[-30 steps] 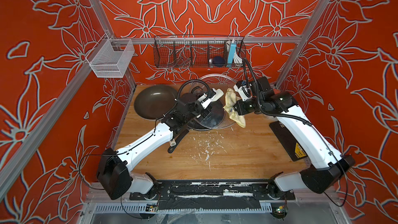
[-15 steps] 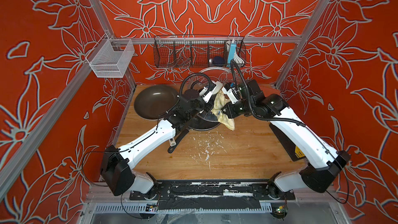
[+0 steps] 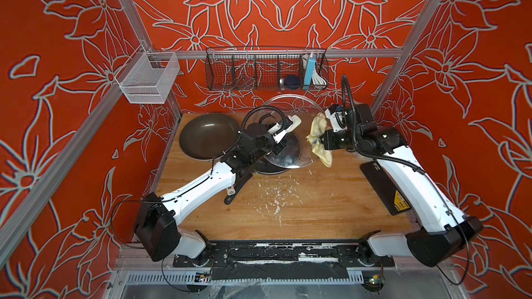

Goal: Wipe the pot lid with a cloth
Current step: Wipe the pot lid.

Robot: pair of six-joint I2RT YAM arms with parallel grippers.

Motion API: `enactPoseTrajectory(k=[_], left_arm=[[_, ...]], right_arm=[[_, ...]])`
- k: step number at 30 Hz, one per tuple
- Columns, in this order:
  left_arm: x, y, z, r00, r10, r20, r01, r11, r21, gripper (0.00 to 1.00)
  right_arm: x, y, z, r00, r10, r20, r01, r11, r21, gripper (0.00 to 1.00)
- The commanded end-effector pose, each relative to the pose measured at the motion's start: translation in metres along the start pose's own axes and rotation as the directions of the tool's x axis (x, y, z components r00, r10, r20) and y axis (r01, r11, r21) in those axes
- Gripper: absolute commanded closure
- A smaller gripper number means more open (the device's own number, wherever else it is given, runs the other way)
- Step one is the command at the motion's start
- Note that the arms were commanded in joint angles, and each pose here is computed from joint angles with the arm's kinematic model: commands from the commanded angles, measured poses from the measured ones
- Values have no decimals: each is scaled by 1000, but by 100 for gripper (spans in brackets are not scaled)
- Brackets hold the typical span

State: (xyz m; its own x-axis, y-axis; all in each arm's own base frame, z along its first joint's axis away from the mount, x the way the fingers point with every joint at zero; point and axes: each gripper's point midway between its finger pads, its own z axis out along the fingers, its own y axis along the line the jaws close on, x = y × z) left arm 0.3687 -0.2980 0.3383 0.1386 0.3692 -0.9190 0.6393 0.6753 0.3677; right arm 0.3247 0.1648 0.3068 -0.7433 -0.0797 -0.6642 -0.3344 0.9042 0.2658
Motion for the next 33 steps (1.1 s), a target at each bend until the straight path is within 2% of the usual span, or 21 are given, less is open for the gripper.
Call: enactPoseTrajectory(k=[1, 7, 16, 26, 28, 33], left_arm=[[-130, 22, -56, 883, 148, 445, -121, 989, -87, 100], [-128, -3, -61, 845, 248, 475, -270, 963, -23, 100], [-122, -23, -64, 804, 333, 493, -399, 916, 32, 100], [-116, -25, -63, 805, 352, 478, -418, 908, 35, 100], [-115, -24, -63, 808, 353, 472, -416, 909, 33, 100], [-114, -19, -61, 836, 310, 453, -362, 932, 31, 100]], right_arm=[[-16, -18, -2, 999, 11, 38, -13, 999, 46, 100], [-46, -27, 8, 998, -15, 66, 11, 999, 51, 100], [-77, 19, 36, 996, -64, 59, 70, 991, -117, 100], [-83, 102, 60, 988, -147, 43, 153, 952, -265, 100], [-84, 105, 61, 989, -145, 42, 151, 953, -264, 100], [-93, 81, 51, 989, -135, 68, 145, 974, -172, 100]])
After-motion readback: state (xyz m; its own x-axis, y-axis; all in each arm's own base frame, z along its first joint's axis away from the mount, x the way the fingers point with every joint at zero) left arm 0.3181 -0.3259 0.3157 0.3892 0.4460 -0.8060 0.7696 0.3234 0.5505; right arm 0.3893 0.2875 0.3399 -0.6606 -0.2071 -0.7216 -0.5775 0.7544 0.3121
